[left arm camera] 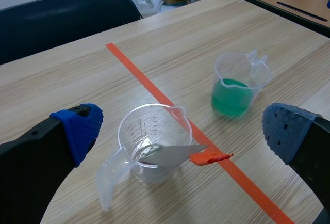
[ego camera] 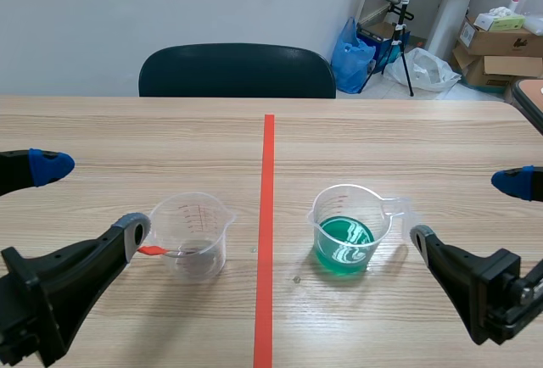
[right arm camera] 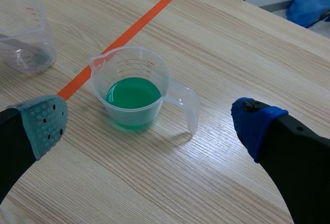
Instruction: Do the redox reaction experiment
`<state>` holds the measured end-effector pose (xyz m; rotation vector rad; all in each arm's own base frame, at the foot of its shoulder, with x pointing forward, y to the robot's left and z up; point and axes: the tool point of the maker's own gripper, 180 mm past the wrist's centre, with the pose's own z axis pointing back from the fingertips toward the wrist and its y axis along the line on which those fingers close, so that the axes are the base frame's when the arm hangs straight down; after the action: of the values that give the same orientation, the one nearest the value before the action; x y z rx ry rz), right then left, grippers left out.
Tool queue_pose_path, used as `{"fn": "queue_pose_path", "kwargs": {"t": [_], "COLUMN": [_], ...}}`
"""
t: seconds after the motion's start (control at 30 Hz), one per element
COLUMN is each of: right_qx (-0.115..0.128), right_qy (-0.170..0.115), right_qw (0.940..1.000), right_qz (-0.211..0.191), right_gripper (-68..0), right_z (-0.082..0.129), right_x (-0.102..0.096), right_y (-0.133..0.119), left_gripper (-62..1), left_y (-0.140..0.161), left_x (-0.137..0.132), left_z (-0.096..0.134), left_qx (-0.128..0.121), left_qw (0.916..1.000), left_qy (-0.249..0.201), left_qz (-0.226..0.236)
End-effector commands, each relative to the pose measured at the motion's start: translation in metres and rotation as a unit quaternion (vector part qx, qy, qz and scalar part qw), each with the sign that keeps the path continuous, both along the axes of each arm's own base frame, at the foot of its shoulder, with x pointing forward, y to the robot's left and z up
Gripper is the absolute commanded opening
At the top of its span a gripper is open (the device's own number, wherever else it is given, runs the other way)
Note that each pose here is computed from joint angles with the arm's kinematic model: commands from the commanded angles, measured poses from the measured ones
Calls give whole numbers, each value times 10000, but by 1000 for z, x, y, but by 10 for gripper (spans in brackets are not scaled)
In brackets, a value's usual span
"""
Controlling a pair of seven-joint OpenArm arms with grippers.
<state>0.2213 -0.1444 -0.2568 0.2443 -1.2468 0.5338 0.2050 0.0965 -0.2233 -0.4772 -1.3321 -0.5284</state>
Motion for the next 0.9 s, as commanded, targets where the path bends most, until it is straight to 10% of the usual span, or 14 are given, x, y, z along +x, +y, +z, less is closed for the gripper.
{"fn": "queue_pose_path", "kwargs": {"t": [0.0, 0.87], "right_qx": [49, -70], "right_qy": [-159, -357], "right_qw": [9999, 9993], "right_qz": [-8, 64], "right_gripper": [4, 4], "right_z": [10, 15], "right_x": [3, 8], "right_y": [0, 1], "left_gripper": [14, 14], "left_y": [-4, -4], "left_x": [-1, -1], "left_z": [5, 6], "left_qx": [61, 51], "left_qw": [9999, 9999], "left_qy": [-118, -136], "left_qz": [-86, -83]}}
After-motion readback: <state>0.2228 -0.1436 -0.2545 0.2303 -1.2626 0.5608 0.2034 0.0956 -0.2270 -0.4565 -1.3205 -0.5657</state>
